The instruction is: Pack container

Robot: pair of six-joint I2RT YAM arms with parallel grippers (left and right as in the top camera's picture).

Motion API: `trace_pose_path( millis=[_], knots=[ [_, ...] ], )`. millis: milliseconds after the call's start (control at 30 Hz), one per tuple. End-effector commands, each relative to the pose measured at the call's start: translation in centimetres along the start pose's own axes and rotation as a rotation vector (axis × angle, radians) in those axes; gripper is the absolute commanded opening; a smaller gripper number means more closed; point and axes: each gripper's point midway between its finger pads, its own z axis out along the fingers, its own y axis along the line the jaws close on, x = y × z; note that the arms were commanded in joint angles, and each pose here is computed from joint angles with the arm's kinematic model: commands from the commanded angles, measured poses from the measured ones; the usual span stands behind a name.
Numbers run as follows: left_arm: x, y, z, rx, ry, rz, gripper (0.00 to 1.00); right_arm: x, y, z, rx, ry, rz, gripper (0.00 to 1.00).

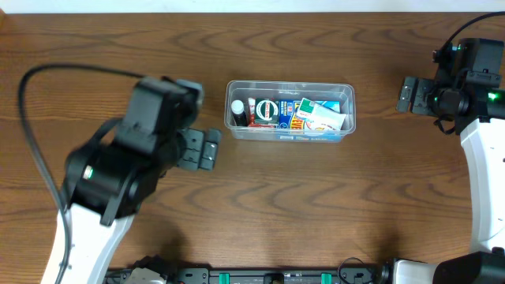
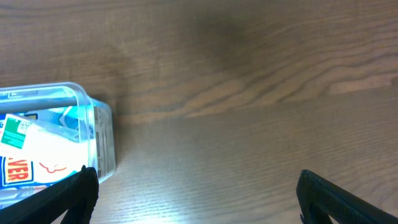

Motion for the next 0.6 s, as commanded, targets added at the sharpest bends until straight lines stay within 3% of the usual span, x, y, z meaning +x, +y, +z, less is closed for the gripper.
trace_pose_path(
  millis=[0,300,567],
  knots=[
    [0.8,2.1,-0.3,-0.023,-0.13,-0.084,0.98,-0.5,-0.3,-0.6,0.006,-0.019,0.019,0.99],
    [4.3,7.3,-1.6,-0.144,-0.594,-0.234,0.98,-0.5,-0.3,-0.6,0.006,-0.019,0.019,0.99],
    [7.1,8.5,-1.1,-0.191,-0.849,-0.25,0.98,-0.5,-0.3,-0.6,0.006,-0.019,0.019,0.99]
  ],
)
